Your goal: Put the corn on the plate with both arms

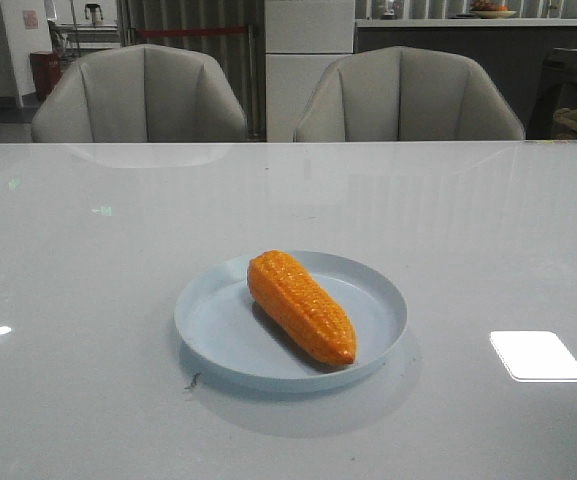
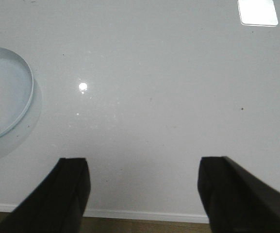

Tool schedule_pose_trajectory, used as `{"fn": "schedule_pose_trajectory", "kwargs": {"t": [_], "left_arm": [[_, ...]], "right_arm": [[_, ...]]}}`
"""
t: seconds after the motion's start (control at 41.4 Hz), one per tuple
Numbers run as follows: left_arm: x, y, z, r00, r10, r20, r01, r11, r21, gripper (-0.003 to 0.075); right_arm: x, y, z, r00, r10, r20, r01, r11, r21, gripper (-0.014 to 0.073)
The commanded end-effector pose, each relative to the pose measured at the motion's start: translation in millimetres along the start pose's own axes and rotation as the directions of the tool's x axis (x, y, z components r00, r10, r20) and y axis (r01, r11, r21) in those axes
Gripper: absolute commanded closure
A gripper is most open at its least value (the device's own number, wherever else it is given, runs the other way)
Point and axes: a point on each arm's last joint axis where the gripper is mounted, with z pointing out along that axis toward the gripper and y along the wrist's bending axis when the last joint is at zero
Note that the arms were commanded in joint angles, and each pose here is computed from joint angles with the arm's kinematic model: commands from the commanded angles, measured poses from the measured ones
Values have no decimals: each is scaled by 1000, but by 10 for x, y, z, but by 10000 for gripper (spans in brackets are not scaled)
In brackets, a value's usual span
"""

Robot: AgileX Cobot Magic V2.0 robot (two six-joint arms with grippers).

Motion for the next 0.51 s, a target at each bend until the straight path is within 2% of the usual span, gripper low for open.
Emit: {"fn": "schedule_pose_trajectory", "kwargs": {"t": [0.0, 0.484], "left_arm": [[-148, 22, -52, 995, -6, 100, 9, 1000, -22, 624], [-153, 19, -95, 993, 0, 116, 3, 1000, -25, 624]], "right_arm": [[-118, -4, -57, 996, 11, 91, -12, 1000, 4, 24], [-118, -4, -57, 996, 11, 91, -12, 1000, 4, 24]]}}
